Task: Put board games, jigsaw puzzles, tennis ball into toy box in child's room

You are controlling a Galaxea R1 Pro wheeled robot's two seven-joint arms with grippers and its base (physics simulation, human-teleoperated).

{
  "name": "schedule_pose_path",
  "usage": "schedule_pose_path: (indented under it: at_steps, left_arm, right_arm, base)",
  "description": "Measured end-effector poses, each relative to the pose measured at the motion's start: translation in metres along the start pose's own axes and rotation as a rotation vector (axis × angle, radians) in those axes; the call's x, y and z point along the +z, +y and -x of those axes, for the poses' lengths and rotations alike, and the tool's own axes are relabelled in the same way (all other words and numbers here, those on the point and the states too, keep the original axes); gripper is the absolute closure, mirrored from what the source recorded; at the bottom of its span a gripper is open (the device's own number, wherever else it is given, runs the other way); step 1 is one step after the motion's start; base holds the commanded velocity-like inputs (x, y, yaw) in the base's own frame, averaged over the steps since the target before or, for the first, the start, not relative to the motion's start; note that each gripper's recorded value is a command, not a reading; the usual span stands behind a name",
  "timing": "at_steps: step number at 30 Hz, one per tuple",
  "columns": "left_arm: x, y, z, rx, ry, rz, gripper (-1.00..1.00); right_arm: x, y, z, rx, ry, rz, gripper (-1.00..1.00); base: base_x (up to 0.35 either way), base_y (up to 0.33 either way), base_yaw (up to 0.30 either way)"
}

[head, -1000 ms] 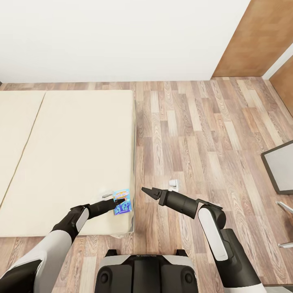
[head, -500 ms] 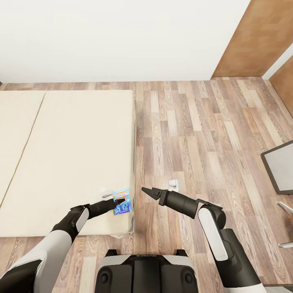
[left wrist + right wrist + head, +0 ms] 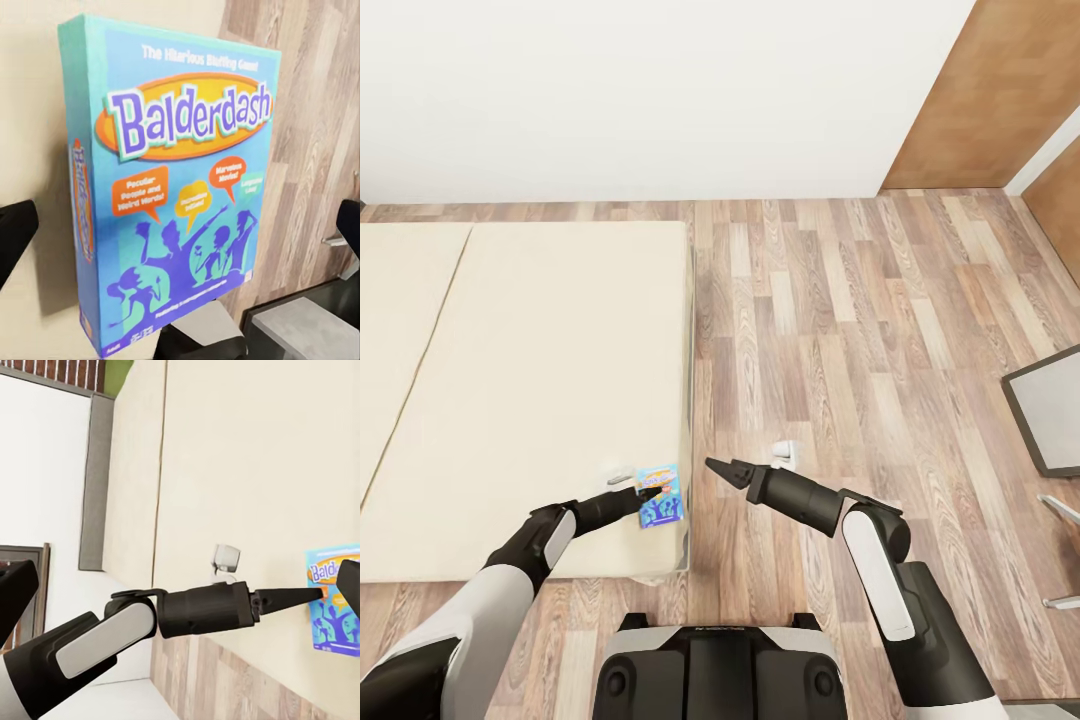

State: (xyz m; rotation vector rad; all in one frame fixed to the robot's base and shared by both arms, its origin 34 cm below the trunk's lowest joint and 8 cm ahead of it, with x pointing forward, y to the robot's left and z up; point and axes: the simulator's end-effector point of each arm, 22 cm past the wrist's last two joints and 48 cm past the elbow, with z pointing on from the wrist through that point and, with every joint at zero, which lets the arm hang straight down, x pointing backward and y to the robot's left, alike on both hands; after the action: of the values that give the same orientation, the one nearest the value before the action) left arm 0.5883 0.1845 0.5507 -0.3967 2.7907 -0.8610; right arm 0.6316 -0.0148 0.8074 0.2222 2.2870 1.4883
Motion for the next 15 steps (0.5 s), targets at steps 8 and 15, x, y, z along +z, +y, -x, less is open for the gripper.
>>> schedule_pose_path:
  at_steps: [8, 15]
  left_arm:
    - [-0.0005, 0.0103, 0.0005, 0.000, -0.002, 0.045, -1.00]
    - [-0.0005, 0.0099, 0.0011, 0.000, -0.004, 0.043, -1.00]
  right_arm:
    - [-0.0002, -0.0006, 0.0005, -0.002, -0.002, -0.002, -1.00]
    - [-0.0003, -0.0008, 0.0006, -0.003, -0.002, -0.003, -1.00]
  base:
    - [0.000, 0.000, 0.000]
    - [0.000, 0.000, 0.000]
